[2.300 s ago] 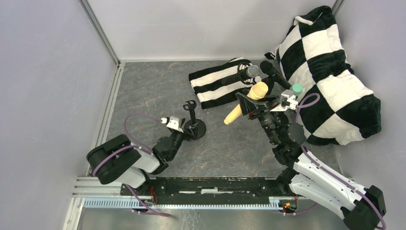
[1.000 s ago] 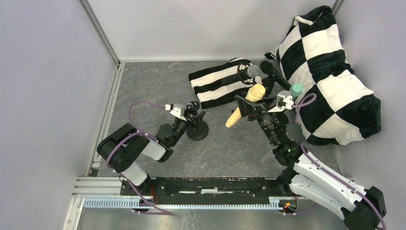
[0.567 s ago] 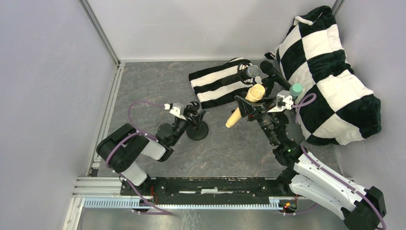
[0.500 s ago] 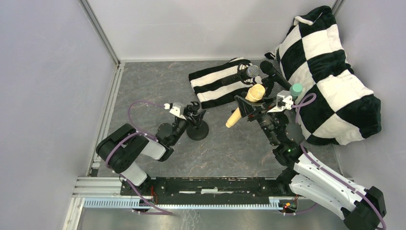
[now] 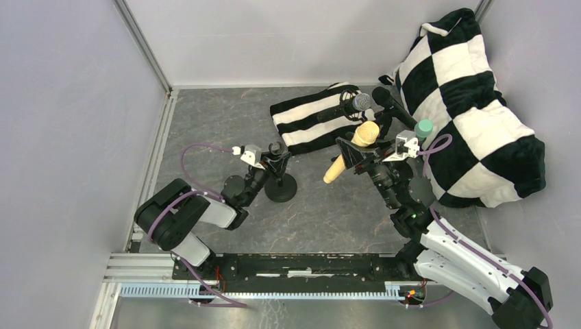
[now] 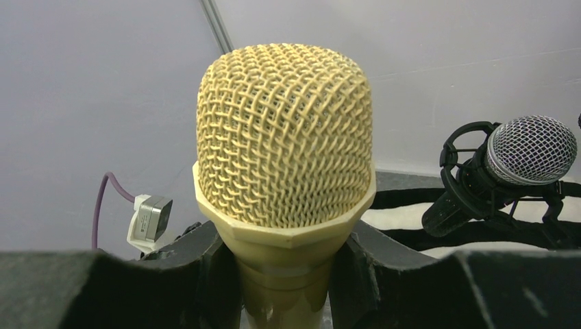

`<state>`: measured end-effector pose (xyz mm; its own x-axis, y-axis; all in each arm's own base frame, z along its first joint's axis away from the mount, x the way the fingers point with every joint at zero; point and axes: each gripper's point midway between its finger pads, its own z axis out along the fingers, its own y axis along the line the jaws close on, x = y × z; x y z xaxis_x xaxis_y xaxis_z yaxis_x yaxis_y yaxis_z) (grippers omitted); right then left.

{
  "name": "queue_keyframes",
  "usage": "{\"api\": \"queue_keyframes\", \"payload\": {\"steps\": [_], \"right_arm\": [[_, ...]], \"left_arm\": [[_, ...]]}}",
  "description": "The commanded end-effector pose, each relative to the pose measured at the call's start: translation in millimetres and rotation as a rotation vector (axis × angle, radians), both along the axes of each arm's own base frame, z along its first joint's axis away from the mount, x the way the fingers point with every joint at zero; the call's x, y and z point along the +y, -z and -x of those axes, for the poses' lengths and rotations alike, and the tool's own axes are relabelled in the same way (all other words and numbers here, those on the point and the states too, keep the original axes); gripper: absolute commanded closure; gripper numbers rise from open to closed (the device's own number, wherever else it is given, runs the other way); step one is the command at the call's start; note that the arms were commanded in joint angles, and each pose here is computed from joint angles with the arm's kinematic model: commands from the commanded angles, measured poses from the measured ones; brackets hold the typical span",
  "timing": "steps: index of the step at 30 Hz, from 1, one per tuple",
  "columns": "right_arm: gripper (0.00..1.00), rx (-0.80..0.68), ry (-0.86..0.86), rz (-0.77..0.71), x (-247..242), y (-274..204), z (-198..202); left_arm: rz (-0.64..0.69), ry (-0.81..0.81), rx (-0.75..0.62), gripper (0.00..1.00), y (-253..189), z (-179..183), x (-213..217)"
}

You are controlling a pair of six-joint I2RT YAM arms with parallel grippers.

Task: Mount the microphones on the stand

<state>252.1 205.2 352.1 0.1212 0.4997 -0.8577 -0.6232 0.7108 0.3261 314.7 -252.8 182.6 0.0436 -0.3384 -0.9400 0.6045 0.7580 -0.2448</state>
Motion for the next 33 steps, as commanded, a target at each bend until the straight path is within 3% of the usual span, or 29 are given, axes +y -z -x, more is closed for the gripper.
{"api": "queue_keyframes", "payload": {"steps": [1,3,6,23,30,33], "right_arm": [[1.0,-0.054,0.023,-0.027,-8.8,-12.4,4.4],[1.0,-0.073,0.029,-0.025,-10.3,-13.7,5.6],[0.98,-0.106,0.038,-0.008,-10.8,-16.5,6.0],[1.0,-0.41,-0.155,0.267,38.3,-39.2,28.7],[1.0,-0.473,-0.226,0.317,57.7,-50.5,30.0],[1.0,-0.495,-0.275,0.34,69.0,-54.7,30.8]], "left_arm": [[0.148,0.078,-0.082,0.81,-46.4,9.9,-9.5],[0.154,0.098,-0.051,0.91,-43.1,10.9,-12.9],[0.157,0.108,0.003,0.98,-37.2,10.8,-15.5],[0.112,0.215,0.157,0.98,-30.7,26.3,-29.5],[0.242,0.236,0.16,0.98,-47.2,36.0,-23.4],[0.228,0.26,0.193,0.98,-48.7,38.1,-28.1]]}}
